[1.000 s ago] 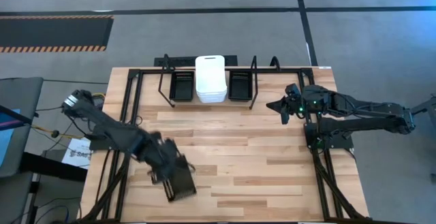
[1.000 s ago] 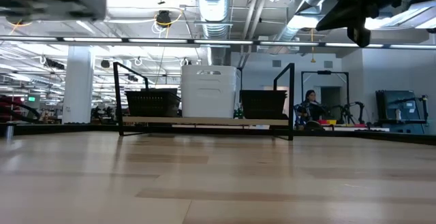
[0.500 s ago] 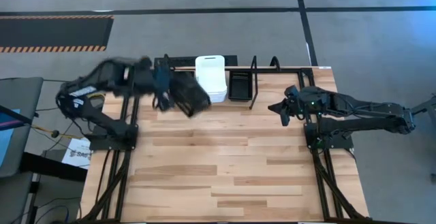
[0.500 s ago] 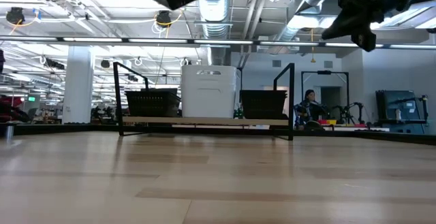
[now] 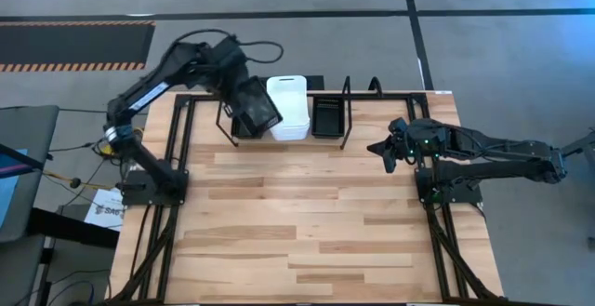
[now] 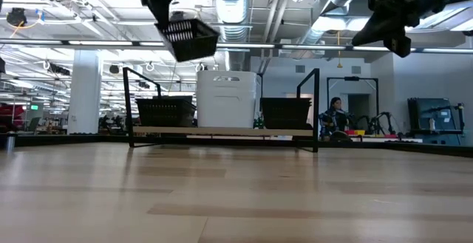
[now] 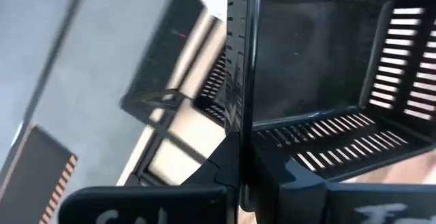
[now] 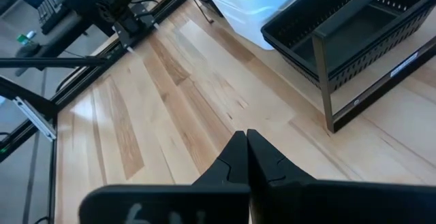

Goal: Stack baskets on shelf by color
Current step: Stack the black bin on top of the left black bin on the shelf

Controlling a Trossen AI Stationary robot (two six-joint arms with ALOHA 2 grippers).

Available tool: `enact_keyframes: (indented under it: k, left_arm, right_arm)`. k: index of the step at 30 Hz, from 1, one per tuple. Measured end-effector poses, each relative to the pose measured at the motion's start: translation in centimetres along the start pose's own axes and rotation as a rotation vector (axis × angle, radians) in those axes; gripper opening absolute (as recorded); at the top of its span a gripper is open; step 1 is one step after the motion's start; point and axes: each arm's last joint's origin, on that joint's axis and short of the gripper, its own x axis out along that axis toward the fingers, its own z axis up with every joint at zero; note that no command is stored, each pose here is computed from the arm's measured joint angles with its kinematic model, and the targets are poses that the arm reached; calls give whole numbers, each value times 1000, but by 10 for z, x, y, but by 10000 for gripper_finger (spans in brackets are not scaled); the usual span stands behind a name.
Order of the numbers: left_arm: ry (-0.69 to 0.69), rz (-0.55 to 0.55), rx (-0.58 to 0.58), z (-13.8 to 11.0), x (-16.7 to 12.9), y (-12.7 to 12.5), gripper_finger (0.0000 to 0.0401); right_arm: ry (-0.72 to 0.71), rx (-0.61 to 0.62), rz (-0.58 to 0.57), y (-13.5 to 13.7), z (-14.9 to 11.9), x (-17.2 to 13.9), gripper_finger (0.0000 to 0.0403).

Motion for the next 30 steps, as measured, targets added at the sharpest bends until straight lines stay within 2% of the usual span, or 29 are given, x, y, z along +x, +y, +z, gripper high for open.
enact_keyframes:
  k: [5,10,17,20,24,30]
  left_arm:
    - [125,-111,163,8,34,12,0]
    - [174,-123,296,10,52,29,0]
    - [225,-130,305,7,73,58,0]
    - [203,-144,331,9,80,67,0]
    - [144,-170,391,14,85,68,0]
    - [139,-192,492,19,94,68,0]
  right_arm:
    - [0,13,-1,0,0,0,3]
    - [-21,76,-31,-1,1,0,3]
    - [-85,123,-112,-4,3,0,3]
    - [-101,149,-132,-7,5,0,3]
    - [-113,166,-150,-10,6,0,3]
    - [-126,178,-170,-13,8,0,3]
